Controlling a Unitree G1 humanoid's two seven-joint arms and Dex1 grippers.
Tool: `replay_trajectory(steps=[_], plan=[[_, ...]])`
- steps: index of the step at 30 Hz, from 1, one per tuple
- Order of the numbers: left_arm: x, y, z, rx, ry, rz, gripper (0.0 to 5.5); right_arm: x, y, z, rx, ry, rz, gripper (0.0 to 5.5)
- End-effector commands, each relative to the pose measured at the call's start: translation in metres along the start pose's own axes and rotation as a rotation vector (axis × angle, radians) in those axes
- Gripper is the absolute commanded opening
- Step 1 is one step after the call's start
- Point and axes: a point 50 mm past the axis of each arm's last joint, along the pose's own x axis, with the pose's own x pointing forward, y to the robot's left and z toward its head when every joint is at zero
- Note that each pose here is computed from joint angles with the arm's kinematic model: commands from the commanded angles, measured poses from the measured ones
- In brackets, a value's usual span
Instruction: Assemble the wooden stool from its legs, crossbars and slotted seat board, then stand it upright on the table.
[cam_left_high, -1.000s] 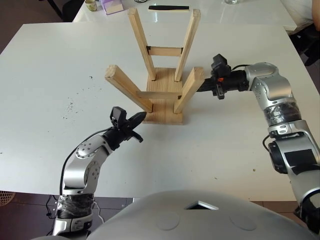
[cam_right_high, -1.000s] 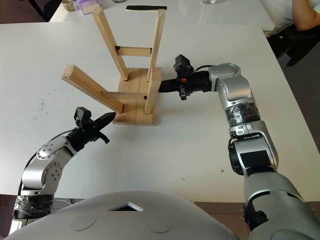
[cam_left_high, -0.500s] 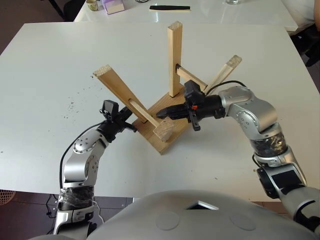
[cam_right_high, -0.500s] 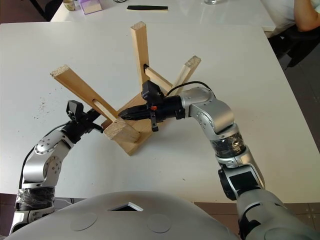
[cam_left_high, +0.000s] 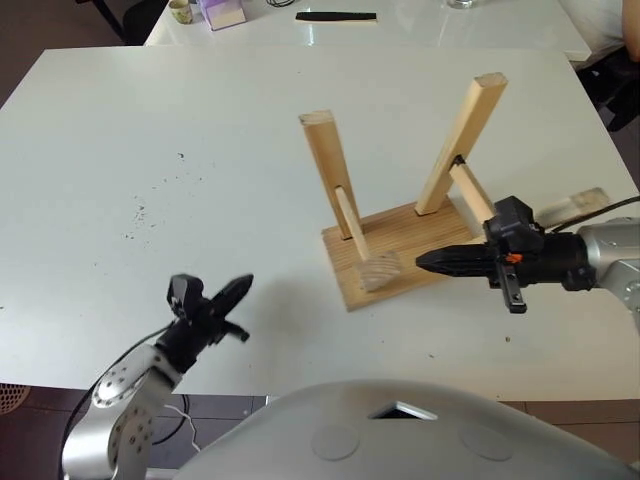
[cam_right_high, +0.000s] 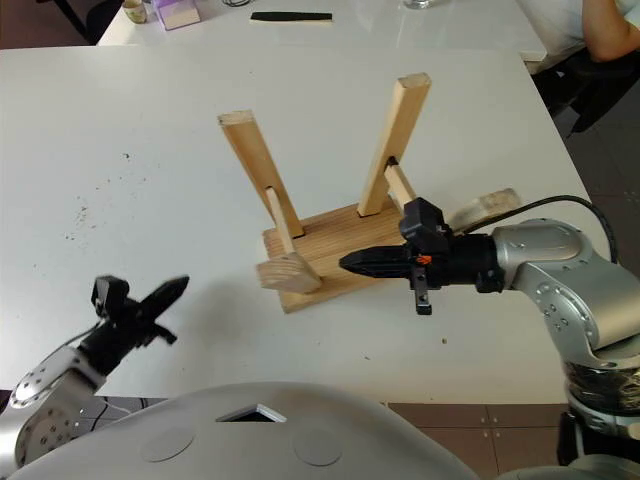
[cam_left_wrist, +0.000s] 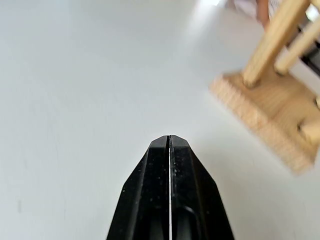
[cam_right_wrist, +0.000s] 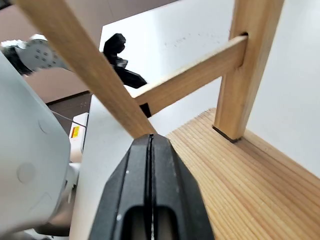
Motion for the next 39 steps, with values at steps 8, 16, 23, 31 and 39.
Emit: replay_trajectory(steps=[8, 16, 23, 31, 39], plan=[[0.051, -0.020, 0.011, 0.022, -0.069, -0.056, 0.03, 0.042, -0.004, 0.053, -0.159, -0.330, -0.093, 0.00], [0.059, -0.032, 0.005, 0.003, -0.064, -0.088, 0.03, -0.019, 0.007, 0.132, -0.156, -0.749, -0.065, 0.00], [0.056, -0.039, -0.005, -0.027, -0.053, -0.077, 0.03, -0.140, -0.011, 0.196, -0.229, -1.080, -0.367, 0.00], [0.071, -0.051, 0.005, 0.000, -0.048, -0.109, 0.03, -0.106, -0.118, -0.018, -0.106, 0.144, -0.828, 0.00], [0.064, -0.070, 0.006, 0.041, 0.035, -0.221, 0.03, -0.068, -0.118, -0.071, -0.122, 0.310, -0.620, 0.00]])
